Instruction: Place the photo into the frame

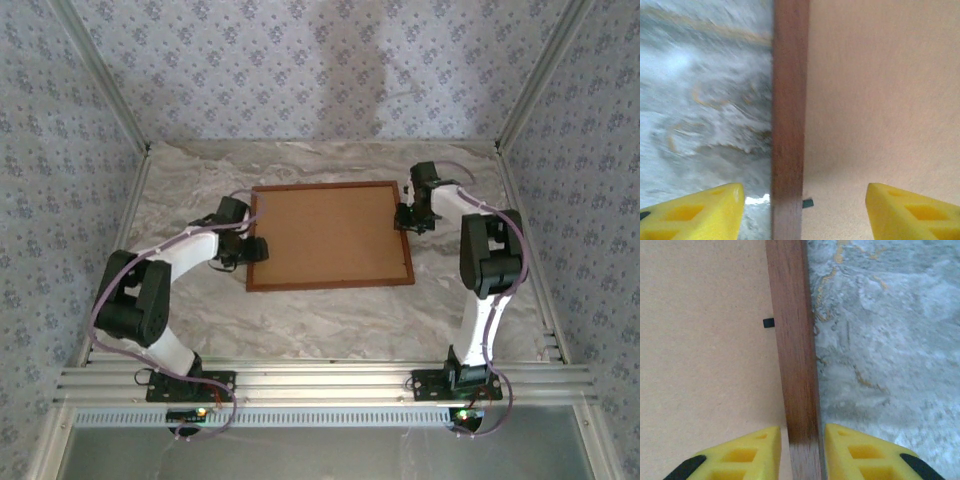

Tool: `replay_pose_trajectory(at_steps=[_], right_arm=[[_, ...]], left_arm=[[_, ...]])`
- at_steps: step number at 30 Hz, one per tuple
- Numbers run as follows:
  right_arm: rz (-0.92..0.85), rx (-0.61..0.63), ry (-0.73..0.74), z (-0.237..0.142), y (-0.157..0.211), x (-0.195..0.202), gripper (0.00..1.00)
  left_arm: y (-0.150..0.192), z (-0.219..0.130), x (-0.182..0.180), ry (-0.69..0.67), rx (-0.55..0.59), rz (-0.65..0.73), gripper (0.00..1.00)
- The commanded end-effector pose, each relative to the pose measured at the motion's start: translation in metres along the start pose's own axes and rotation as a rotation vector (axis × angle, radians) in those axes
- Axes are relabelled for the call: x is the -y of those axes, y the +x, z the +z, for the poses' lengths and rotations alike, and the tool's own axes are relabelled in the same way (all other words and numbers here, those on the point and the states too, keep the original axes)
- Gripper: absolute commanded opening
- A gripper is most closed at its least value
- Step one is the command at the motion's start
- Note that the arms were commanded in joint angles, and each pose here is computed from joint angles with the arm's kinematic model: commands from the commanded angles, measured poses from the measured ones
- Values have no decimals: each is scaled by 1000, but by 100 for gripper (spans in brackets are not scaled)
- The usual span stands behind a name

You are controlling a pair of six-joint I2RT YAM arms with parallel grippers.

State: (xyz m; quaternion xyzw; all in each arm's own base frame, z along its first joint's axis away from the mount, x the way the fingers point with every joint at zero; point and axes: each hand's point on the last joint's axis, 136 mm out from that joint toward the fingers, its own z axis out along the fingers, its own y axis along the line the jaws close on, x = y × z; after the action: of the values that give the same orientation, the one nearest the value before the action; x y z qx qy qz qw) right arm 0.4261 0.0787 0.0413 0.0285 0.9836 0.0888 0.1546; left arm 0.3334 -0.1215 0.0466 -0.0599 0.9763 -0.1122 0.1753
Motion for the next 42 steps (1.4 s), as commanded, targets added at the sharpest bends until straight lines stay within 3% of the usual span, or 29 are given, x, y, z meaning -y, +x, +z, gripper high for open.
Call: replay_pose_trajectory(at_steps=[1, 4, 9, 15, 21, 25, 27, 31, 35, 38, 42], right_arm=[[63, 148, -27, -36, -24, 1, 42], [108, 160, -81, -28, -29, 1, 58], [129, 104, -140, 1, -32, -7, 66], [114, 86, -226, 14, -45, -32, 64], [55, 134, -362, 20, -85, -86, 53], [11, 199, -474, 21, -124, -132, 52], [-4, 211, -509, 20, -136, -152, 54], [-18, 217, -418, 5, -137, -139, 64], [-25, 264, -230, -25, -120, -91, 71], [-3, 281, -148, -43, -92, -62, 76], [41, 308, -100, -63, -60, -30, 78]], left_arm=[[-37, -13, -4, 31, 139, -74, 70], [-48, -1, -5, 60, 129, -106, 72], [-48, 22, 16, 157, 46, -112, 72], [-15, 27, 48, 291, -56, -71, 69], [65, 5, 75, 385, -161, 14, 67], [119, -15, 98, 480, -225, 136, 67], [128, -29, 100, 495, -199, 222, 68], [86, -52, 82, 371, 46, 318, 75], [12, -66, 65, 274, 293, 254, 86], [-35, -53, 55, 219, 321, 240, 86], [-74, -17, 68, 153, 212, 364, 88]])
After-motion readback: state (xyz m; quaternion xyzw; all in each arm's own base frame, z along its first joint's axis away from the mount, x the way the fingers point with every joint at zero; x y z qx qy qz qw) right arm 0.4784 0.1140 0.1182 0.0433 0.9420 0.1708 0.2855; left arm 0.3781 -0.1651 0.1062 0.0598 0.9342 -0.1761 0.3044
